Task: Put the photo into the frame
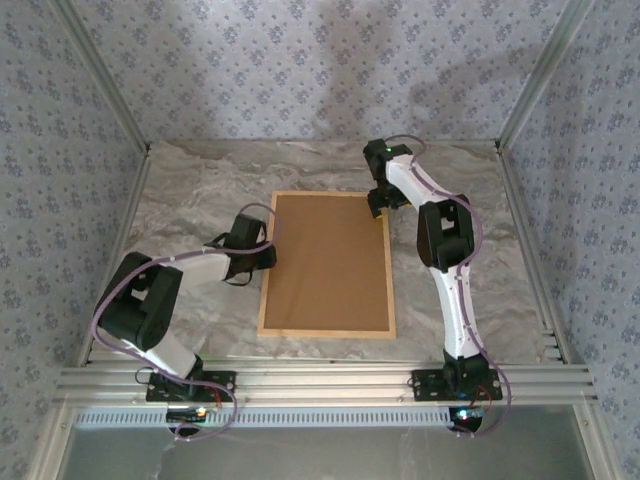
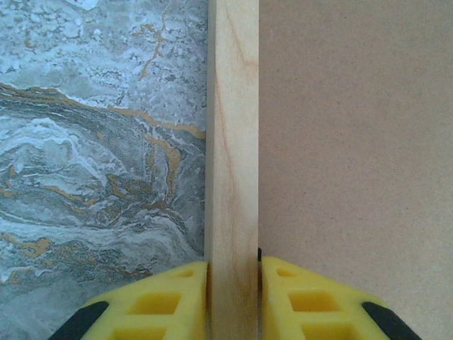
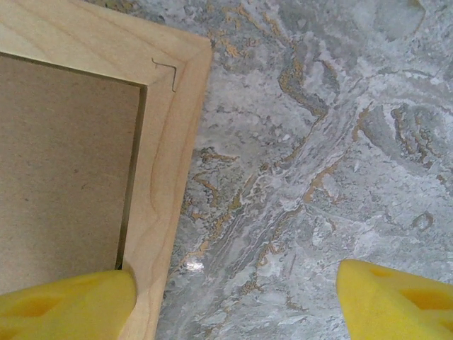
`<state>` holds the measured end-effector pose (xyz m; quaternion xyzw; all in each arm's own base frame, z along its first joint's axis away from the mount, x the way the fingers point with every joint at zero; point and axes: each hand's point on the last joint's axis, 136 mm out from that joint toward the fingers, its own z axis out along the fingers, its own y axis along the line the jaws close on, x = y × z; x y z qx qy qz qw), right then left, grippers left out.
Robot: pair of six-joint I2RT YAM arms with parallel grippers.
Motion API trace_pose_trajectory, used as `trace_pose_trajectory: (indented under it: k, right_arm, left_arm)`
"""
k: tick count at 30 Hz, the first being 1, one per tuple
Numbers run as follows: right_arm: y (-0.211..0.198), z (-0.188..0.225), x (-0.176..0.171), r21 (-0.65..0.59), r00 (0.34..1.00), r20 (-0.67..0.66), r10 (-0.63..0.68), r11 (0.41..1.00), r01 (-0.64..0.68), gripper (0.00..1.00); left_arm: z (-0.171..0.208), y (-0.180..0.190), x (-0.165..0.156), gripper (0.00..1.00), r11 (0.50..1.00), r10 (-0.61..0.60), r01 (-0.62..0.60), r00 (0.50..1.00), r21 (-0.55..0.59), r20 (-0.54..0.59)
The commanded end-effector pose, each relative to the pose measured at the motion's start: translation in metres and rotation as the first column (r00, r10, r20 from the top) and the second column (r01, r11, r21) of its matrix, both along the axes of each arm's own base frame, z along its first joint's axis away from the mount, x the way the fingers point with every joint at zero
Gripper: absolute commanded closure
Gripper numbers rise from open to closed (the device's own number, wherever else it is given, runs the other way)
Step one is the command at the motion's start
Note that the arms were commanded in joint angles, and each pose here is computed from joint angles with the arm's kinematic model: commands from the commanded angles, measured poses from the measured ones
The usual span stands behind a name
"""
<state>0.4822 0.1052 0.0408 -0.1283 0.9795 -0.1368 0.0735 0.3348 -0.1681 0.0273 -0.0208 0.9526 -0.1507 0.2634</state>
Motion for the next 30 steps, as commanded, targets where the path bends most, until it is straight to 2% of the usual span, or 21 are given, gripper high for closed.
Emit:
trace_pose_trajectory:
  k: [1,13,30]
  right_arm:
    - [0.021,-0.059,-0.028,0.022,0.982,-0.174,0.076,0.997,-0.073,0.18]
    - [0.035,-0.054,-0.024,0.075,0.974,-0.169,0.149,0.988,-0.138,0.14]
    - [0.050,-0.058,-0.029,0.107,0.972,-0.183,0.150,0.985,-0.132,0.12]
  left_arm:
    - [-0.038,0.014,-0.034,0.76,0.997,-0.022,0.033,0.989,0.072,-0.145]
    - [-0.039,0.013,-0.034,0.76,0.997,-0.024,0.034,0.988,0.067,-0.150]
    - [-0.039,0.011,-0.035,0.76,0.998,-0.030,0.039,0.988,0.056,-0.153]
